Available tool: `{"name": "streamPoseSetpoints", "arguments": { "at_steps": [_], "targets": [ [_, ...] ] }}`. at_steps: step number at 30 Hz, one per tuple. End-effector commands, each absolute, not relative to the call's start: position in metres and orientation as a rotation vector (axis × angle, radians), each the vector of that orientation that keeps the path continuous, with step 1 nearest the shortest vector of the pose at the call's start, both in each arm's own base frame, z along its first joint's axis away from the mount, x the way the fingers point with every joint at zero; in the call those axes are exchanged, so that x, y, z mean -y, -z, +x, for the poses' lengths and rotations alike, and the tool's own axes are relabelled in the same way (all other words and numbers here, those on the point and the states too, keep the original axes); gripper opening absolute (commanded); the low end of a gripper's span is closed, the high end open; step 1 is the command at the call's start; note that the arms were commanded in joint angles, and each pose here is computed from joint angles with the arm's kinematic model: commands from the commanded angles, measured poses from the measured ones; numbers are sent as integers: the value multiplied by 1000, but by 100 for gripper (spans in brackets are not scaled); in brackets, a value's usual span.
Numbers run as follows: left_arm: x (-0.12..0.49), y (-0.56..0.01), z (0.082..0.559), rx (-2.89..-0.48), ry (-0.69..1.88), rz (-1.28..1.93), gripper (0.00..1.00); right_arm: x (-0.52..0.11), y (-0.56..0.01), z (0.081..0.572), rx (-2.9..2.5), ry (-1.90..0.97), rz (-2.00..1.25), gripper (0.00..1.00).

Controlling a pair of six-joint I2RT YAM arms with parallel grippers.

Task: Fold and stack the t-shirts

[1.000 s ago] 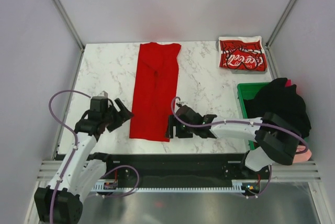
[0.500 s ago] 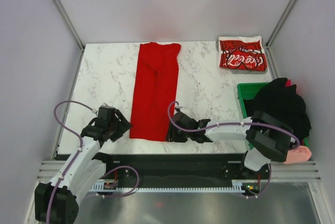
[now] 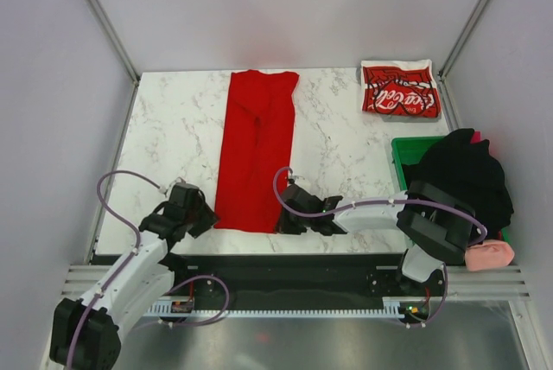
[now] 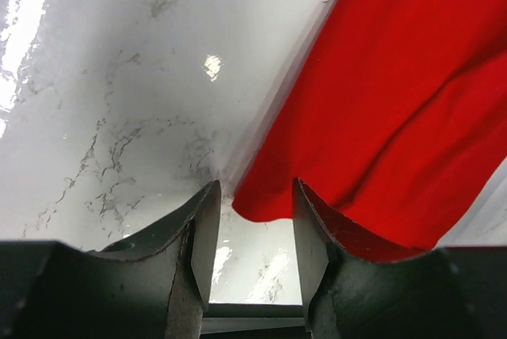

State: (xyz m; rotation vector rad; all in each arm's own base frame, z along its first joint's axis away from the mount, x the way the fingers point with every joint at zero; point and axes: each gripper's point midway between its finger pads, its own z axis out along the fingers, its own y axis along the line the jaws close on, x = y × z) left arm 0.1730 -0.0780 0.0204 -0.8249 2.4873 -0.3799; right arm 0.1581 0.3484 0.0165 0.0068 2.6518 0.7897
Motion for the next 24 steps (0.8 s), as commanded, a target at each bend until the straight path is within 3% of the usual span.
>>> {"name": "streamPoseSetpoints", "arguments": {
  "at_steps": [1, 7, 11, 16, 24],
  "targets": [
    [78, -24, 182, -2419, 379, -848, 48, -332, -1, 162, -2676, -678, 12, 0],
    [84, -18, 185, -2430, 384, -837, 30, -328, 2, 164, -2684, -671, 20, 0],
    [89, -19, 187, -2426, 411, -830, 2, -320, 1, 166, -2684, -667, 46, 0],
    [107, -42, 189, -2410, 508, -776, 2, -298, -4, 157, -2702, -629, 63, 0],
    [147, -61, 155, -2498, 594, -687, 2, -254, -30, 131, -2686, -629, 134, 0]
  ]
}}
